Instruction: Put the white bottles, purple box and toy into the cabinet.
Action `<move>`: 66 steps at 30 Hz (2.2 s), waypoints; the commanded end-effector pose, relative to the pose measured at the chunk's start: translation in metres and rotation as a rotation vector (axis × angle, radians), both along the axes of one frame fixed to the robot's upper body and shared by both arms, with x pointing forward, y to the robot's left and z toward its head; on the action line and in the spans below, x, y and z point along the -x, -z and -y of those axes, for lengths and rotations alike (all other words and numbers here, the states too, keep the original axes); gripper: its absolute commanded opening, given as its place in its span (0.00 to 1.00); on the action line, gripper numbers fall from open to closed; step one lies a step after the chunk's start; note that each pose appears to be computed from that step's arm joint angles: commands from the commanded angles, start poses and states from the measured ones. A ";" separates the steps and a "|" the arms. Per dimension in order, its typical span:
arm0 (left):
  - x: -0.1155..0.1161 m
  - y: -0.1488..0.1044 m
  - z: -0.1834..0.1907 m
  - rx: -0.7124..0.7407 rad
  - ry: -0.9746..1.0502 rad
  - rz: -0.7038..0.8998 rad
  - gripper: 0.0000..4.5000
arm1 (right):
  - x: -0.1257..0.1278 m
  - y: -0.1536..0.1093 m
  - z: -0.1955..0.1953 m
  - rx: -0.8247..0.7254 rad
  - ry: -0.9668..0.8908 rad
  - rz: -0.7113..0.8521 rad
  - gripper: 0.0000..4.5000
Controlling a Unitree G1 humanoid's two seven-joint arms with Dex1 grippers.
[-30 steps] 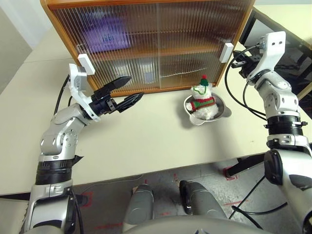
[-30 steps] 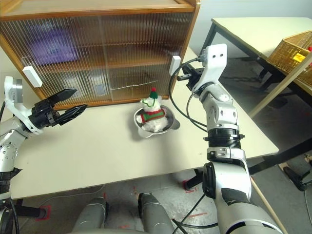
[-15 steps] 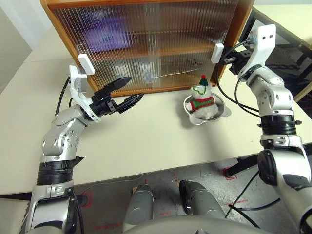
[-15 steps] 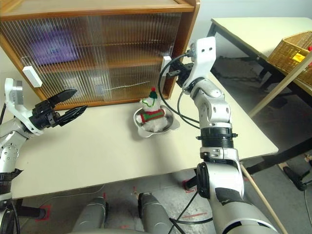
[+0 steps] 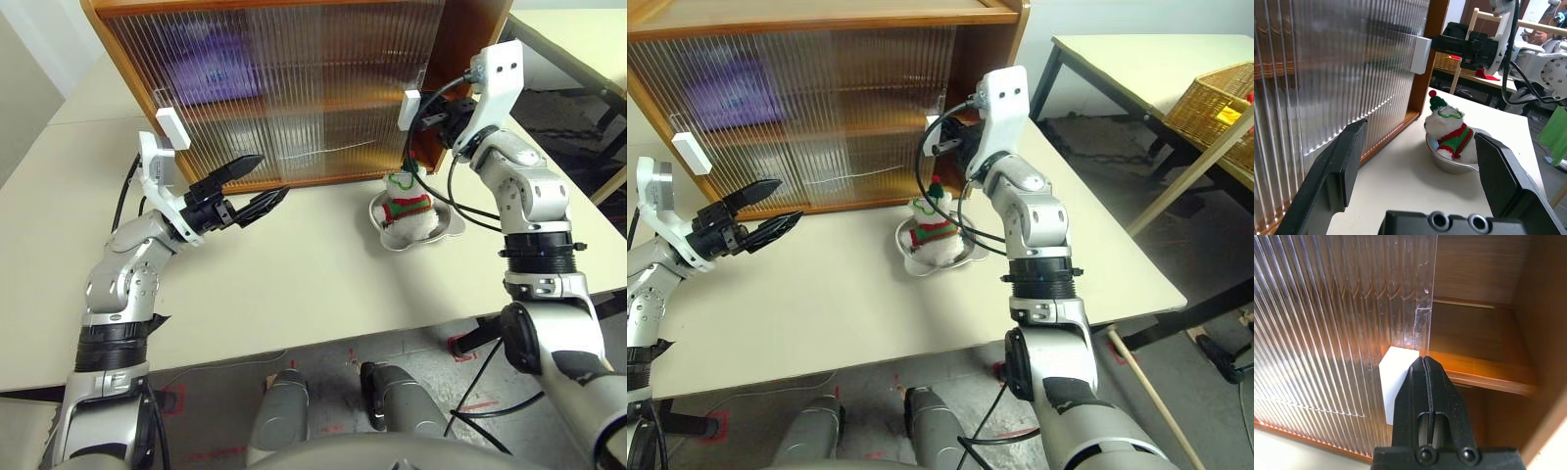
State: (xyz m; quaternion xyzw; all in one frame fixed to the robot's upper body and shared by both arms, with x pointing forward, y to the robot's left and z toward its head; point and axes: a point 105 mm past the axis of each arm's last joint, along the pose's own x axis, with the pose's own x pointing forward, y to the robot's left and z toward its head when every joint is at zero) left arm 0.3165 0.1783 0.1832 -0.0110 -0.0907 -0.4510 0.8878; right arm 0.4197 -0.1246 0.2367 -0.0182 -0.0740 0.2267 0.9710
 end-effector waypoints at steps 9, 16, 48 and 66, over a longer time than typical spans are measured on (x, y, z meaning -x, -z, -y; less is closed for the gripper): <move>-0.002 0.001 0.004 -0.014 0.005 -0.008 1.00 | 0.017 0.007 -0.050 -0.006 -0.117 -0.032 0.00; -0.002 -0.001 0.005 -0.013 0.002 -0.007 1.00 | 0.019 0.009 -0.068 -0.020 -0.159 -0.042 0.00; -0.005 -0.005 0.011 -0.015 0.016 0.005 1.00 | 0.027 0.006 -0.098 -0.037 -0.238 -0.029 0.00; -0.011 -0.002 0.021 -0.007 0.054 0.001 1.00 | 0.036 -0.011 -0.011 0.064 -0.045 0.044 0.00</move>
